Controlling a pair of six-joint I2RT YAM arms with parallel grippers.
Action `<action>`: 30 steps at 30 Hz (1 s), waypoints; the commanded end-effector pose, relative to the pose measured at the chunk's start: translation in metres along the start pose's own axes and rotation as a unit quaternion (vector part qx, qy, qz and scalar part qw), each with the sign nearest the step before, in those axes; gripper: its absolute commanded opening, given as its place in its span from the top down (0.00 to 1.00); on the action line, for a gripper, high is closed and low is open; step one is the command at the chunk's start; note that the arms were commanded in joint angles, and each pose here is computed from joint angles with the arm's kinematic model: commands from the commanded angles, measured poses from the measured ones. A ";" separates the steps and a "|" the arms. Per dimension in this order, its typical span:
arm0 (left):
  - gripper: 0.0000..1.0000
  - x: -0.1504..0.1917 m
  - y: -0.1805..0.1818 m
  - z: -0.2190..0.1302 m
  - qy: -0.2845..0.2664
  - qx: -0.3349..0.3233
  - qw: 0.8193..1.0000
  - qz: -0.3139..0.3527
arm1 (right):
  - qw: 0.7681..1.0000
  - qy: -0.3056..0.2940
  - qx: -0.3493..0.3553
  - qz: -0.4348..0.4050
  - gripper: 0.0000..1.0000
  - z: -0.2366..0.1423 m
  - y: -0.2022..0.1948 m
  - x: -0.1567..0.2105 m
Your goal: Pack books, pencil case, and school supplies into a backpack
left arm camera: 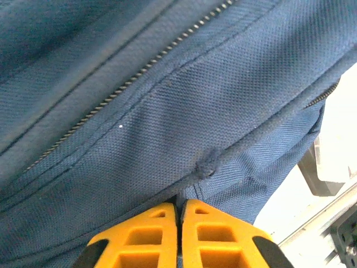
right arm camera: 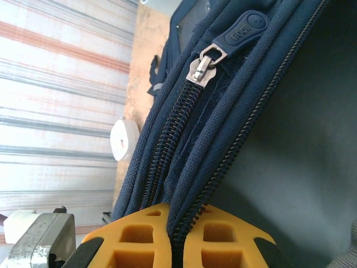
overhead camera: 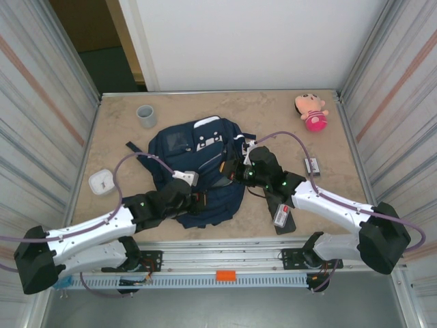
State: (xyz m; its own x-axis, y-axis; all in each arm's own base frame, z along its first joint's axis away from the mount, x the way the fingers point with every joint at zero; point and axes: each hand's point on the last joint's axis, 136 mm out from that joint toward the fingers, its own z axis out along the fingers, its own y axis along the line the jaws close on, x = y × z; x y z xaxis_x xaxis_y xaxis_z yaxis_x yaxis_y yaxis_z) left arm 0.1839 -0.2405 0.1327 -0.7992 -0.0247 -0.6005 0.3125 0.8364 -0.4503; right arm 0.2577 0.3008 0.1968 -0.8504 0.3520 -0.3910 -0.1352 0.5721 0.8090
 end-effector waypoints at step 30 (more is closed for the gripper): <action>1.00 -0.035 0.005 -0.022 -0.106 0.001 0.994 0.040 | 0.997 -0.043 -0.015 0.059 0.77 -0.005 0.005 0.002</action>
State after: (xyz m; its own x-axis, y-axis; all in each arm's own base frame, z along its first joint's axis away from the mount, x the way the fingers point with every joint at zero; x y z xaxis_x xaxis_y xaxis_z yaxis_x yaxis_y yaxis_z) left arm 0.1903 -0.2232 0.1371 -0.7066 -0.0139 -0.7074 0.3700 0.8450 -0.3862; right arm 0.2395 0.2972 0.1737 -0.8406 0.4582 -0.2889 0.0010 0.5347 0.8451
